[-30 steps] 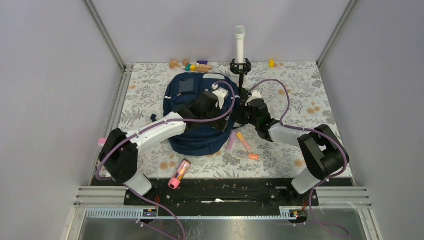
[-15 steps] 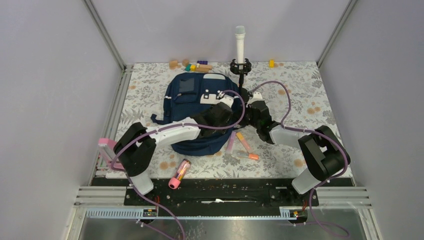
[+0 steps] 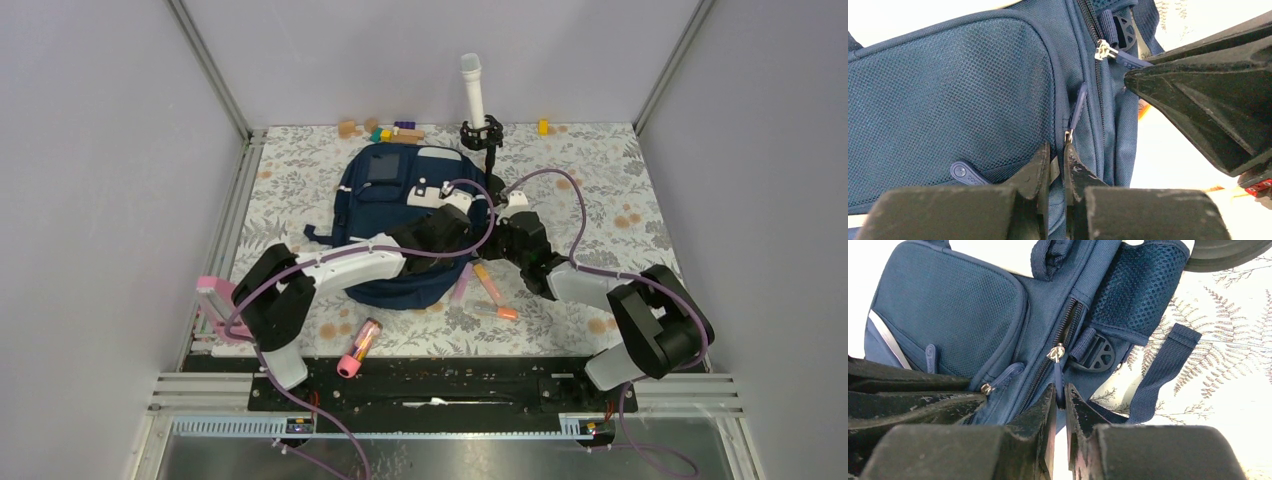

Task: Pack the student bag
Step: Unzip the student bag at the center of the board.

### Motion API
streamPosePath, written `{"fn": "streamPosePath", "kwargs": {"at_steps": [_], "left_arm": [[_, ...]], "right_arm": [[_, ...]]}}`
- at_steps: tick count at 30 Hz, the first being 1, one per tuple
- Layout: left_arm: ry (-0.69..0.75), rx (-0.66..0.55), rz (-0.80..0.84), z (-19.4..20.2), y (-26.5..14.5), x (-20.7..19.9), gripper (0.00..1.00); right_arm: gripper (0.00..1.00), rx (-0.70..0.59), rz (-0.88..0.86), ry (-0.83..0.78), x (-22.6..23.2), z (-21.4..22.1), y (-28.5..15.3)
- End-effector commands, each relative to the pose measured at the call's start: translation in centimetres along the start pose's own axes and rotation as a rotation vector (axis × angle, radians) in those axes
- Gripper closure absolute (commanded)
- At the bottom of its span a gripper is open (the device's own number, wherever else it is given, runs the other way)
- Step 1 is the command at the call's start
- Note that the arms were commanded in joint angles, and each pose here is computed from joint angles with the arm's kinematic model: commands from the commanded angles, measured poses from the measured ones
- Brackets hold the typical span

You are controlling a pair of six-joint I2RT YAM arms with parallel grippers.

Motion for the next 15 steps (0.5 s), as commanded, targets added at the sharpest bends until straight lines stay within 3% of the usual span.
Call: {"fn": "streamPosePath", "kwargs": {"at_steps": [1, 15], "left_arm": [[-0.092, -0.192, -0.091, -4.9, -1.6, 1.8, 1.00], [-0.117, -0.286, -0.023, -8.6, -4.4, 2.3, 1.00]], "right_arm": [[1.00, 0.077, 0.032, -0.086, -0.9, 1.8, -1.3], [1.00, 0.030, -0.051, -0.211, 1.1, 2.5, -2.5]]}}
Point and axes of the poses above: each gripper's point midway between its finger pads, its own y axis out along the fingers, its own x axis along the line the jaws close on, z = x × y, the point moved 10 cm from there along -y, back along the fingers, and after that the axes turned 5 degrees about -y, right-handed, at the moved point
